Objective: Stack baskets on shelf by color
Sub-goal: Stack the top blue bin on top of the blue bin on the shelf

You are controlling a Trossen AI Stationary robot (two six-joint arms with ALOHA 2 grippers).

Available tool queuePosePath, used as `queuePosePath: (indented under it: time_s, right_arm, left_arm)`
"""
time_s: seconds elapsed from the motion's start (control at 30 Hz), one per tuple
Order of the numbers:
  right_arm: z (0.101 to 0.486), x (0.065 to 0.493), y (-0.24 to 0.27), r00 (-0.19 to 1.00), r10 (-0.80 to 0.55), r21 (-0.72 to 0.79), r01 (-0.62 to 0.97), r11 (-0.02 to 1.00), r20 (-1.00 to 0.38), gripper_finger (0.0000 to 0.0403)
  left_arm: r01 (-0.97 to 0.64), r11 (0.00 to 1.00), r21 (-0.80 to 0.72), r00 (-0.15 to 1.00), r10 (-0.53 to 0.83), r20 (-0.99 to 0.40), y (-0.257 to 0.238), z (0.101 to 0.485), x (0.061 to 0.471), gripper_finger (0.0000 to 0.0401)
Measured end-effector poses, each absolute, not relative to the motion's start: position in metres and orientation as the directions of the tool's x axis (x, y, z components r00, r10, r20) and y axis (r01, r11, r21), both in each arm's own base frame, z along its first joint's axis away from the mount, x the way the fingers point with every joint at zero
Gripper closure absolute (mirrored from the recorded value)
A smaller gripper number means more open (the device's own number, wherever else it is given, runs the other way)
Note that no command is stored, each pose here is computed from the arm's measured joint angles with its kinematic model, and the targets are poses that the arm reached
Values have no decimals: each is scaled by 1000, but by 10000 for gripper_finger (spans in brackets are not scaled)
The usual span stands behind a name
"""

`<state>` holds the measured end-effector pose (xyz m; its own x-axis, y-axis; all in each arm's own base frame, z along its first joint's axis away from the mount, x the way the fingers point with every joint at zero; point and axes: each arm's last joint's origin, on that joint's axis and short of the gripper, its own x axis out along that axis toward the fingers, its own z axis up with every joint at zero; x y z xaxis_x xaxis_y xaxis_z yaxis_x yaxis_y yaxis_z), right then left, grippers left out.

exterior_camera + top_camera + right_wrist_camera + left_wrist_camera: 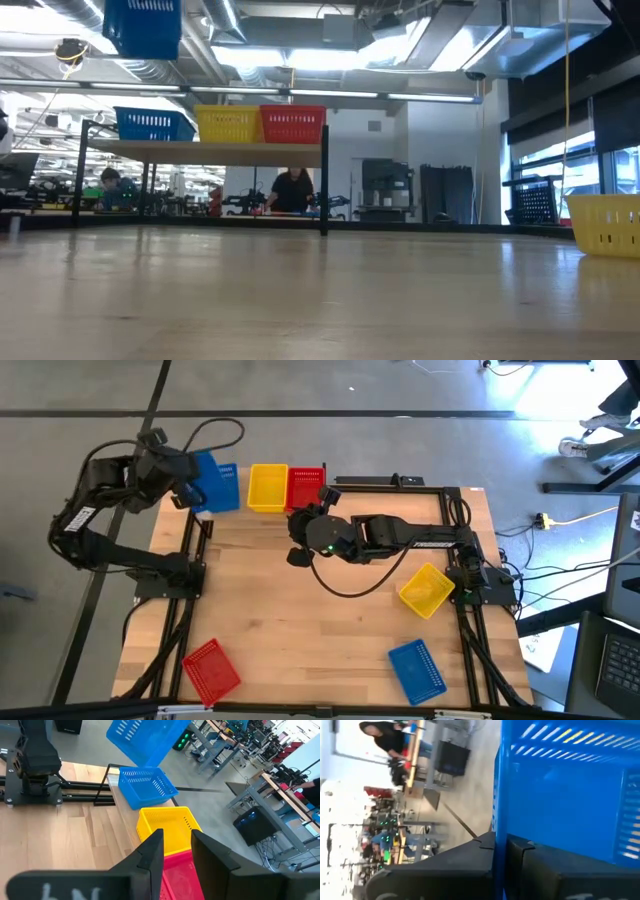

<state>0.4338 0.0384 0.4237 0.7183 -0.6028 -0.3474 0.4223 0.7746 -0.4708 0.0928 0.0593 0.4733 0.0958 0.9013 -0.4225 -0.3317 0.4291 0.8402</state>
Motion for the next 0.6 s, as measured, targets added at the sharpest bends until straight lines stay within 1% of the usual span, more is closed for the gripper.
queuePosePath:
  time_s: [0.2,0.47,0.6]
  right_arm:
    - [424,434,38,718,-603,-471,422,775,-347,302]
    - [424,434,38,718,-603,-469,424,775,-347,302]
    - [424,434,38,718,-603,-469,424,775,-347,302]
  left_arm:
    - [-251,523,814,91,850,-518,71,462,101,401]
    - [-245,502,830,9,857,-515,93,456,116,401]
    - [-249,530,810,-3,836,-548,103,452,122,401]
